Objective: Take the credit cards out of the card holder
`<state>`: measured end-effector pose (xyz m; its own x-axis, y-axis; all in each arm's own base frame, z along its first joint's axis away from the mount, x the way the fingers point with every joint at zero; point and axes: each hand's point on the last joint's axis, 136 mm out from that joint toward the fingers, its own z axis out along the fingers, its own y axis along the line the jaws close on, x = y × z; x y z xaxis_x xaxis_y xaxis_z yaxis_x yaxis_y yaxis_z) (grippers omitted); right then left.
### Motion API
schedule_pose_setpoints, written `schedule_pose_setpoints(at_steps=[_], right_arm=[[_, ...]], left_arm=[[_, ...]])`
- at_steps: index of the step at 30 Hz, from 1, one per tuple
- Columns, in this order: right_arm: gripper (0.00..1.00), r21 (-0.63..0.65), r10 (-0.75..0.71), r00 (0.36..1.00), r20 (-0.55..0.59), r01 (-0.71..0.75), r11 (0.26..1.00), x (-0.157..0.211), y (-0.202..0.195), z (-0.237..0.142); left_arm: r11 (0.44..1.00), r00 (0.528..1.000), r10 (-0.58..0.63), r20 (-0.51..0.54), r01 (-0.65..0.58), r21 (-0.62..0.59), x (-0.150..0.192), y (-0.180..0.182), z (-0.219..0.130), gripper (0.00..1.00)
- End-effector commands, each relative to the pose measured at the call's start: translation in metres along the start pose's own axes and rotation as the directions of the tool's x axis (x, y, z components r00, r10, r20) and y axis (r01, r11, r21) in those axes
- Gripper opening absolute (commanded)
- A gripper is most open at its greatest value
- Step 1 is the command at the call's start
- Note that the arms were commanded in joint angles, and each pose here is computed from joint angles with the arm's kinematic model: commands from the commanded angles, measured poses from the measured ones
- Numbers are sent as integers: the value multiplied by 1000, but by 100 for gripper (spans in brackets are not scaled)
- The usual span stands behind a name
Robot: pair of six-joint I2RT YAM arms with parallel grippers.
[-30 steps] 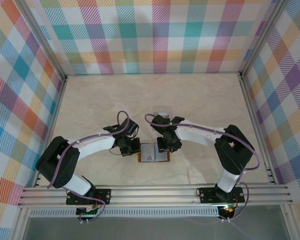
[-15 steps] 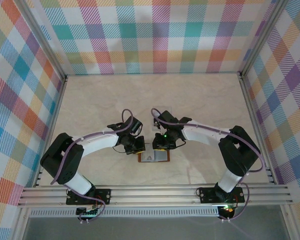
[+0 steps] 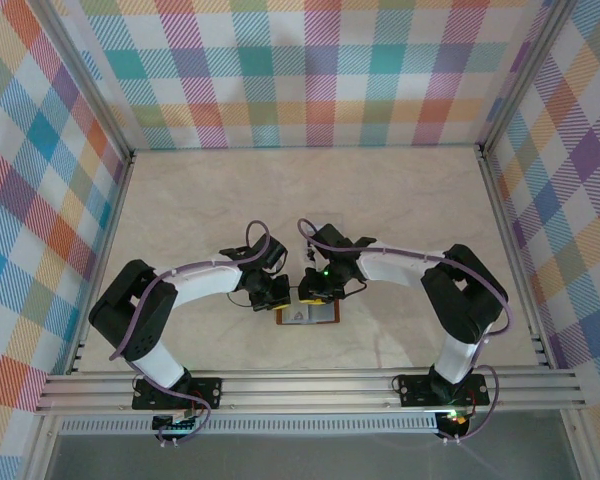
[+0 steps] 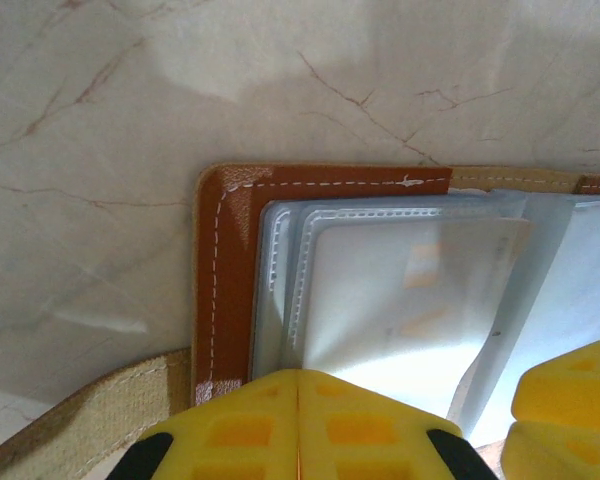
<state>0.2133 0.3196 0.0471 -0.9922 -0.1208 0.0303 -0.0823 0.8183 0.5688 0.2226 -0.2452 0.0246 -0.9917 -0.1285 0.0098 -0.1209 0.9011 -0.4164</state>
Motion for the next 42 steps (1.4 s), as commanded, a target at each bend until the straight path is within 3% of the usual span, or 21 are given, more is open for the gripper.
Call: schedule_pose_setpoints(at_steps=[1, 12, 28, 35, 42], right_arm=[[23, 5, 20, 1000, -21, -20, 1000, 3, -8, 8], [22, 14, 17, 999, -29, -17, 1000, 1, -13, 17], [4, -66, 22, 999, -44, -25, 998, 5, -2, 19], [17, -69, 27, 999, -35, -30, 997, 4, -1, 17], [19, -78, 24, 1000, 12, -23, 997, 1, 2, 8]], left_arm=[[998, 1000, 12, -20, -13, -63, 6, 14, 8, 8], [998, 1000, 12, -18, -13, -56, 6, 13, 7, 8], [998, 1000, 12, -25, -13, -54, 8, 13, 9, 8], [998, 1000, 13, -25, -14, -57, 8, 14, 8, 8], [998, 1000, 12, -17, -13, -59, 8, 14, 5, 8]])
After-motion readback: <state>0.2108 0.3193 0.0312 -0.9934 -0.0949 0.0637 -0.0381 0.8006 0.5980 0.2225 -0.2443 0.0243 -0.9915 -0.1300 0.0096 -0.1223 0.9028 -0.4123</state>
